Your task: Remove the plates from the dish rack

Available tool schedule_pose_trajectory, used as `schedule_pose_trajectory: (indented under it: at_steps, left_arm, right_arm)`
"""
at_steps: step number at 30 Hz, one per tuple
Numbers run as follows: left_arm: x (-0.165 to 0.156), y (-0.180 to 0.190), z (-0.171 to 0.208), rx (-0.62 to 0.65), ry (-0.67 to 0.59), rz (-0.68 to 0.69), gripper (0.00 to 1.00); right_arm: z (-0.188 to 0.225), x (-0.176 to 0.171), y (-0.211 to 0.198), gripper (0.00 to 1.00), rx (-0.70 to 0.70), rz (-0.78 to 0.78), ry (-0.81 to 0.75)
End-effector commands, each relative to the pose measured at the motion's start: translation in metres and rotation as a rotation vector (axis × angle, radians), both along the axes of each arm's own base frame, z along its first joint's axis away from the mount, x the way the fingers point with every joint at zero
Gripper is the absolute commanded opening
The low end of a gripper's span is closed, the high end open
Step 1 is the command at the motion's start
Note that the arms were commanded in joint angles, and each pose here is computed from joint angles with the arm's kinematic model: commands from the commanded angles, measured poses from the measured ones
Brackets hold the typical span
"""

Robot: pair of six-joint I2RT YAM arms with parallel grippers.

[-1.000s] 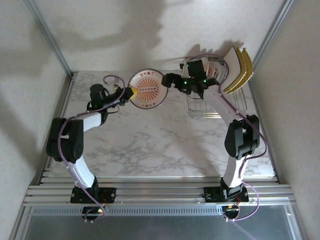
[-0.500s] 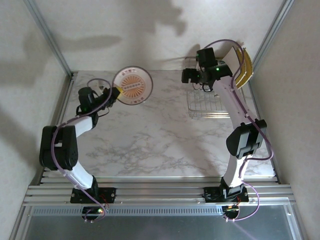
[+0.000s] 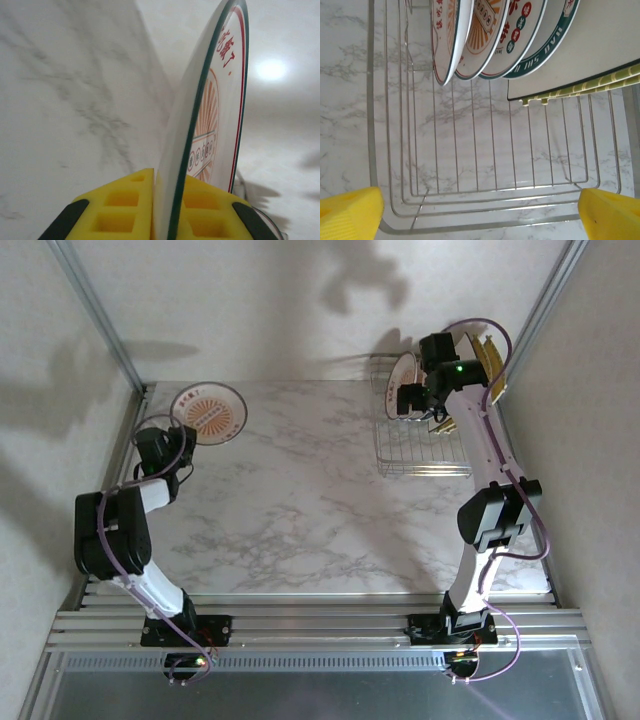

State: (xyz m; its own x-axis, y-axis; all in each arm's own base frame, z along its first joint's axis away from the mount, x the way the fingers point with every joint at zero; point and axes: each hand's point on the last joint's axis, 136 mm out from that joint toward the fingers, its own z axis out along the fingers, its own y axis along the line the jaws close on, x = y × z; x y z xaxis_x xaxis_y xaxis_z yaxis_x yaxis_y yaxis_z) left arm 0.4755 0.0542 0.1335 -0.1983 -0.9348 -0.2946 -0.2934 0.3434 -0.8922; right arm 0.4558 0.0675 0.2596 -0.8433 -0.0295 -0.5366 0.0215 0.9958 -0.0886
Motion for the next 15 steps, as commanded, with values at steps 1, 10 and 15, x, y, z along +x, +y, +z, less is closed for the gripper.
schedule_pose_trajectory:
  at_steps: [1, 10, 15]
  left_arm:
    - [0.013, 0.024, 0.015, 0.011, -0.058, 0.100, 0.00]
    - [0.029, 0.054, -0.014, 0.026, -0.016, 0.188, 0.00]
    - [0.042, 0.065, -0.034, 0.051, 0.037, 0.210, 0.00]
  right_arm:
    - [-0.002, -0.008, -0.005, 0.99, -0.007, 0.019, 0.046]
    - [-0.004, -0.014, -0.006, 0.99, -0.013, 0.024, 0.053]
    - [-0.007, -0.017, -0.009, 0.99, -0.026, 0.019, 0.063]
